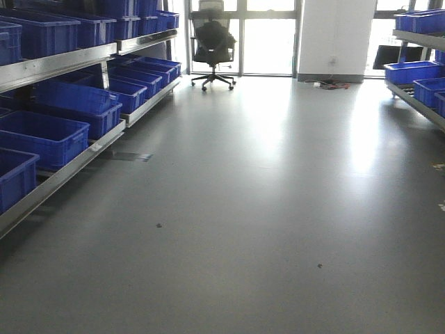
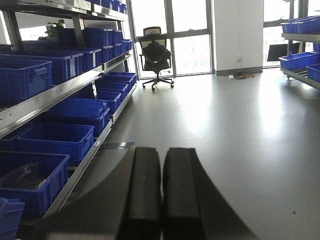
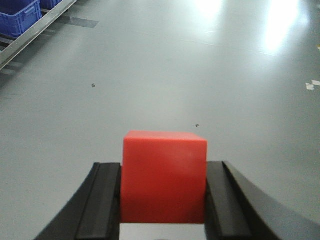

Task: Pick red cube and place on left shelf
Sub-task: 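Drive the base across the room holding the red cube in the right gripper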

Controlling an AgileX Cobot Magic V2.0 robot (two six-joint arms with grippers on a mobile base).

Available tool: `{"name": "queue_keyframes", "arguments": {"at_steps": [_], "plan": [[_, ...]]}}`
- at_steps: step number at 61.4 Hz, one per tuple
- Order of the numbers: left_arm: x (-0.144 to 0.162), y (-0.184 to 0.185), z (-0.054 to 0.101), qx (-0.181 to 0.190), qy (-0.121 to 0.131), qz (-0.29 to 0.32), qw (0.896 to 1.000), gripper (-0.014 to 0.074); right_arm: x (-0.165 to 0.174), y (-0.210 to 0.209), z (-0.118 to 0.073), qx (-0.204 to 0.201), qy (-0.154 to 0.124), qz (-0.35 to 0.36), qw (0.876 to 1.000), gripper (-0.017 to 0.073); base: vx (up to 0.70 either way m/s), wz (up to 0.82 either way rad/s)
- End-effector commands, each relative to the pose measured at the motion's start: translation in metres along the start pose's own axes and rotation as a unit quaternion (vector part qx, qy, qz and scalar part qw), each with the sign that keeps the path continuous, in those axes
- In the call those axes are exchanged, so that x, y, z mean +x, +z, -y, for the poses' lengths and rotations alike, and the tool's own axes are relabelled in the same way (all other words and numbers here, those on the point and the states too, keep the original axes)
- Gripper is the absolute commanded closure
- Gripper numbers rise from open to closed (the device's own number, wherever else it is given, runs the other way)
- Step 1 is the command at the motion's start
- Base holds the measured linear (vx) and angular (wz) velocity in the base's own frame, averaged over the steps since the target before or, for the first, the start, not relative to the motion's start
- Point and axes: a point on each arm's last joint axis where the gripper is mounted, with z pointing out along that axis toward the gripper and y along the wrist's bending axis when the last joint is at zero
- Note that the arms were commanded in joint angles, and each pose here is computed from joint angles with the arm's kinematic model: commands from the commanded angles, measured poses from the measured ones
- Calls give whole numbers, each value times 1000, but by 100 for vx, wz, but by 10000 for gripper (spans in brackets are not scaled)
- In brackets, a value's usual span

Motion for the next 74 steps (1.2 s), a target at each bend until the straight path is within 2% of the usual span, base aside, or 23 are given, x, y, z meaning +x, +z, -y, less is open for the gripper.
{"name": "queue_keyframes", "arguments": {"at_steps": [1, 32, 74], "plan": [[0, 1, 0, -2, 0, 27, 1000, 488, -16, -5, -1, -7, -4, 56, 998, 503, 40, 20], [0, 1, 0, -2, 0, 27, 1000, 488, -16, -5, -1, -7, -4, 57, 998, 503, 51, 0], [0, 1, 0, -2, 0, 27, 1000, 488, -16, -5, -1, -7, -4, 57, 998, 503, 68, 5]]}}
